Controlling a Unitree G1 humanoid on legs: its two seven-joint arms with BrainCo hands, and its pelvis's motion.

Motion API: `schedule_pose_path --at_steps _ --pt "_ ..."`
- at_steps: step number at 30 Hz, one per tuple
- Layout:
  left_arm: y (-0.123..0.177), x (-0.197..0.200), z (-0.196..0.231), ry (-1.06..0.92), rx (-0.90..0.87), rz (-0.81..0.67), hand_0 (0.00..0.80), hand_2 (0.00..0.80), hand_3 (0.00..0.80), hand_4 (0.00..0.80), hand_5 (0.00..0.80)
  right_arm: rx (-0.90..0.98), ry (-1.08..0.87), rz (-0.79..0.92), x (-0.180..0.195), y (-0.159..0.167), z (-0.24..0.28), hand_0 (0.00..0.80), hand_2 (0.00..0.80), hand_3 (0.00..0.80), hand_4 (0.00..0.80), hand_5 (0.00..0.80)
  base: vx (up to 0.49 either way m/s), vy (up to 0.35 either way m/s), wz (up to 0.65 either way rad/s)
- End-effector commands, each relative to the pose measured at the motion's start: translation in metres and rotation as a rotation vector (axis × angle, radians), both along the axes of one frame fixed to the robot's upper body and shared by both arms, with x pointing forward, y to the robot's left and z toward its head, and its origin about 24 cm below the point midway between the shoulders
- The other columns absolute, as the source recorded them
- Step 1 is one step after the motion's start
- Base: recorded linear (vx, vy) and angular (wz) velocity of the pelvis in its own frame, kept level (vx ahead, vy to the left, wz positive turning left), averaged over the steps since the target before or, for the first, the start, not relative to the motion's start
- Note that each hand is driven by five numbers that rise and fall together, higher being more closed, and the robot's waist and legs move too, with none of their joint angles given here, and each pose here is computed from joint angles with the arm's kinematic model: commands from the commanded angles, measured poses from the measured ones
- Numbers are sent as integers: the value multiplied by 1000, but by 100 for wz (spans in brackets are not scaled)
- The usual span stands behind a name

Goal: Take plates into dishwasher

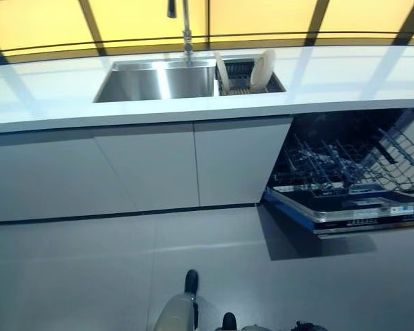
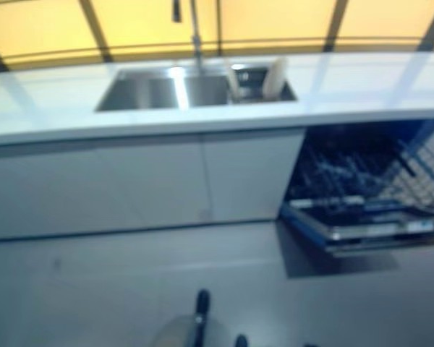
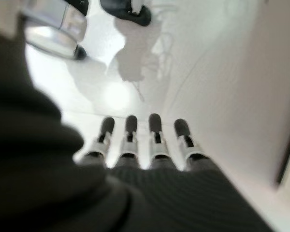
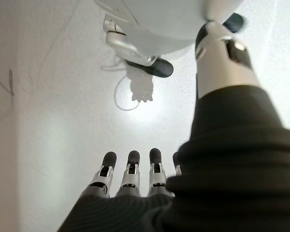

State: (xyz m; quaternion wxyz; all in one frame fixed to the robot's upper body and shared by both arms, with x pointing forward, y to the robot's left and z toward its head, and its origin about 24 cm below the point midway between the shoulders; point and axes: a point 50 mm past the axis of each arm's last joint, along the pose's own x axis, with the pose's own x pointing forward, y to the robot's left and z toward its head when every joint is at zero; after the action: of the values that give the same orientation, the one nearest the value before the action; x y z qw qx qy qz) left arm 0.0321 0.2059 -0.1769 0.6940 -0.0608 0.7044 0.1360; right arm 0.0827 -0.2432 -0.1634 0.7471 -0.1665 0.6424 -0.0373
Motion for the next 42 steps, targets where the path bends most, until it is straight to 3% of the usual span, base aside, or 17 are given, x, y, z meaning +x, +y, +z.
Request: schedule_pose_path --at_steps 1,5,9,14,21,25,32,34,37,42 --pt "-7 8 -1 -61 -11 -34 0 0 0 0 0 89 37 31 -18 24 -8 0 0 0 0 0 307 60 -14" --pt "5 38 5 -119 13 -112 0 0 0 0 0 127 -84 54 16 32 -3 0 0 0 0 0 84 6 4" --pt "2 44 5 -112 3 -130 0 0 0 0 0 136 -142 65 33 39 0 0 0 0 0 0 14 -6 5" --pt "-11 28 1 -67 -18 -34 0 0 0 0 0 196 -117 95 29 47 -2 0 0 0 0 0 237 47 3" --pt "12 32 5 -72 59 -220 0 0 0 0 0 254 -164 82 32 48 0 0 0 0 0 0 298 169 9" --pt "22 42 9 -99 72 -214 0 0 0 0 0 245 -207 65 34 39 3 0 0 0 0 0 357 -113 54" --pt "12 39 6 -96 41 -192 0 0 0 0 0 202 -194 81 40 35 4 0 0 0 0 0 332 -264 63" --pt "5 30 4 -75 26 -146 0 0 0 0 0 181 -192 117 46 39 5 0 0 0 0 0 219 -229 76" --pt "-3 18 1 -46 6 -222 0 0 0 0 0 272 -270 171 65 47 12 0 0 0 0 0 167 -186 26" --pt "18 18 4 -33 66 -202 0 0 0 0 0 401 -314 437 94 56 31 0 0 0 0 0 58 -85 -10"
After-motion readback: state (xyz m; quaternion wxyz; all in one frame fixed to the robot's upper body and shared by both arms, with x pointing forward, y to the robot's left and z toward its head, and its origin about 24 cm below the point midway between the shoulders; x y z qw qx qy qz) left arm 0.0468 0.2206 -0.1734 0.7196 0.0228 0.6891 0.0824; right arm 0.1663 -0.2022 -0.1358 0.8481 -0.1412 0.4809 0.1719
